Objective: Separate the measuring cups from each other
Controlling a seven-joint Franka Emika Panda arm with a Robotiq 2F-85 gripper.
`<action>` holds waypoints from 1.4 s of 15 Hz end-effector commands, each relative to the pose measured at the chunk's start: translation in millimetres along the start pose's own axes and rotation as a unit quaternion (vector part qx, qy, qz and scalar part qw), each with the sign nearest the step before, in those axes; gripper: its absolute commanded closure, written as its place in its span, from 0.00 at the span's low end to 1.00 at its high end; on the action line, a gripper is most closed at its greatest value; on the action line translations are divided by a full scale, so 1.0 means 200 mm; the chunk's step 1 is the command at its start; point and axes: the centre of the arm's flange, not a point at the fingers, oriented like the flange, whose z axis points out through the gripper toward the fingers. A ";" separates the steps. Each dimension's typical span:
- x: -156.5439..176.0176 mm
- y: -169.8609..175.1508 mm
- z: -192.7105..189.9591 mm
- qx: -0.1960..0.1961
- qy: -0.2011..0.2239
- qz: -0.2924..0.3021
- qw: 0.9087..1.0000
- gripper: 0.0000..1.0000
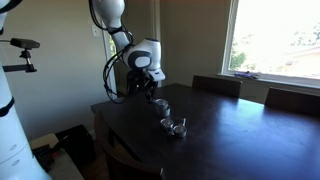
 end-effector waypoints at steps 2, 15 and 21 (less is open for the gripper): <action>-0.09 0.13 -0.22 0.022 0.028 -0.017 0.999 0.87; 0.27 0.23 -0.25 0.024 0.069 0.024 0.997 0.88; 0.36 0.17 0.02 0.003 0.062 -0.002 0.998 0.88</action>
